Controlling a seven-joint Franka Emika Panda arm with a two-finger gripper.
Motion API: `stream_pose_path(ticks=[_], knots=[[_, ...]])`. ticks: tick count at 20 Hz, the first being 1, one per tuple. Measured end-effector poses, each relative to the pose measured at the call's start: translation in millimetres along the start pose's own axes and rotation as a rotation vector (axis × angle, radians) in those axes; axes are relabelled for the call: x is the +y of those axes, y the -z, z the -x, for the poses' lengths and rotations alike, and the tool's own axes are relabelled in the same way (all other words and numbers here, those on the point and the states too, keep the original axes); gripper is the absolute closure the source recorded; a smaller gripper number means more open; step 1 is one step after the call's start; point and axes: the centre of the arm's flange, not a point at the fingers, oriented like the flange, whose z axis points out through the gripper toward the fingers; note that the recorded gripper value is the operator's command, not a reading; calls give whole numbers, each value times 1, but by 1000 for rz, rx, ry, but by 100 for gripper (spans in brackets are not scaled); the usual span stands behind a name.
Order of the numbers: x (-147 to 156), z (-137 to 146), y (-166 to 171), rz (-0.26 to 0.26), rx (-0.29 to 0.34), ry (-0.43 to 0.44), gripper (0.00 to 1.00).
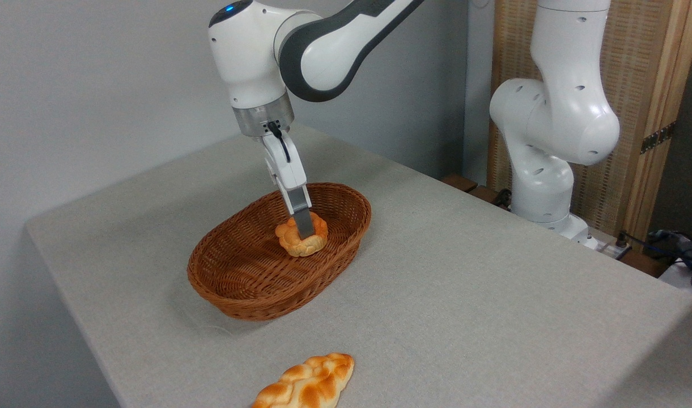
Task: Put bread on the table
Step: 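Close the gripper fingers around the round bun, then lift the bun up and carry it over the basket rim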
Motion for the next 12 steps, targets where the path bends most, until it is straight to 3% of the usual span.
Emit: stream_pose_path(ticks=[8, 12], knots=[[0, 0, 0, 0, 0, -9, 57], [0, 0, -1, 1, -1, -9, 63]])
